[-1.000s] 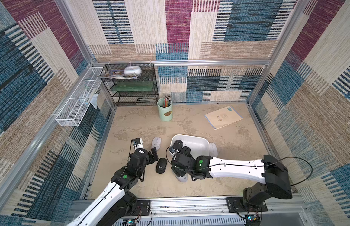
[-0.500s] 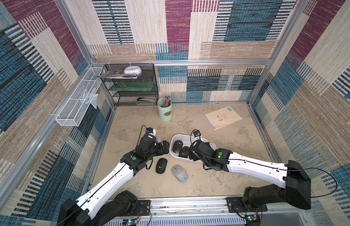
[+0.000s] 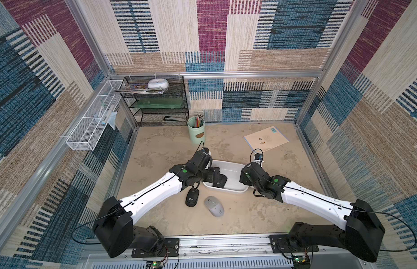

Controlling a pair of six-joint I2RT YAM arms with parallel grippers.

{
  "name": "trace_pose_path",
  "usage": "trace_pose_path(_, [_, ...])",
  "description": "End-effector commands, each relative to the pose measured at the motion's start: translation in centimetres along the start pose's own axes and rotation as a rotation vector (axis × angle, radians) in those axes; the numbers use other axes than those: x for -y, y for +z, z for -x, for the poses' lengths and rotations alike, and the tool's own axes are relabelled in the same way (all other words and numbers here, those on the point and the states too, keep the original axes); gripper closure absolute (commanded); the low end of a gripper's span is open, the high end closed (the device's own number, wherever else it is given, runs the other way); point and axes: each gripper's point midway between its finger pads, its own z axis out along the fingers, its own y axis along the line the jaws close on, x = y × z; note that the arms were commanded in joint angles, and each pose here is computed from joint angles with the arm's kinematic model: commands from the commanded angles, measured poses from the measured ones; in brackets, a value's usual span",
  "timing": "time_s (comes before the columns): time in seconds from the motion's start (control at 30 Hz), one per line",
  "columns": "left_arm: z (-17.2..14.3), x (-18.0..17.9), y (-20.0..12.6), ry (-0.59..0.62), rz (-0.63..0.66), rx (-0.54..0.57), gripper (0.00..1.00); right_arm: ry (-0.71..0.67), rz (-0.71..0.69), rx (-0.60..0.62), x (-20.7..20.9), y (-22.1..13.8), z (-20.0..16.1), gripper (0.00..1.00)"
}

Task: Take out the mouse from the storage box
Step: Pick up the mouse from the storage box.

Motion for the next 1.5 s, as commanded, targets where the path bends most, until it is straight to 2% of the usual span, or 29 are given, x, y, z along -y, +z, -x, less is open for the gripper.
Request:
trace_pose_path(0.0, [-0.7, -0.2, 0.7, 0.044, 0.046, -0.046, 0.06, 0.076, -0.02, -0.013, 1.1, 0.2, -0.3, 0.18])
trace_pose_path(0.23, [-1.8, 1.0, 2.4, 0.085, 0.07, -0.121, 0.11, 0.133, -0.053, -0.03, 3.3, 0.8, -0.9, 0.18])
trace_pose_path(0.47, [-2.5, 1.2, 4.4, 0.112, 0.112, -0.185, 0.15, 0.142, -0.048, -0.044, 3.6, 1.3, -1.3, 0.18])
trace_pose_path(0.63, [-3.0, 2.1, 5.9, 0.122, 0.092, -0.239, 0.2, 0.146, -0.047, -0.045, 3.8, 1.3, -1.4, 0.18])
trace_pose_path(0.87, [-4.1, 3.1, 7.8, 0.133, 0.089, -0.307, 0.2, 0.151, -0.047, -0.04, 4.2, 1.1, -1.6, 0.18])
trace_pose_path(1.2, [-5.4, 2.5, 10.1, 0.163, 0.153, -0.378, 0.18, 0.165, -0.037, -0.023, 4.6, 0.7, -1.5, 0.18])
trace_pose_path(1.47, [-5.6, 5.1, 10.8, 0.184, 0.096, -0.39, 0.19, 0.166, -0.035, -0.026, 4.7, 0.7, -1.7, 0.18])
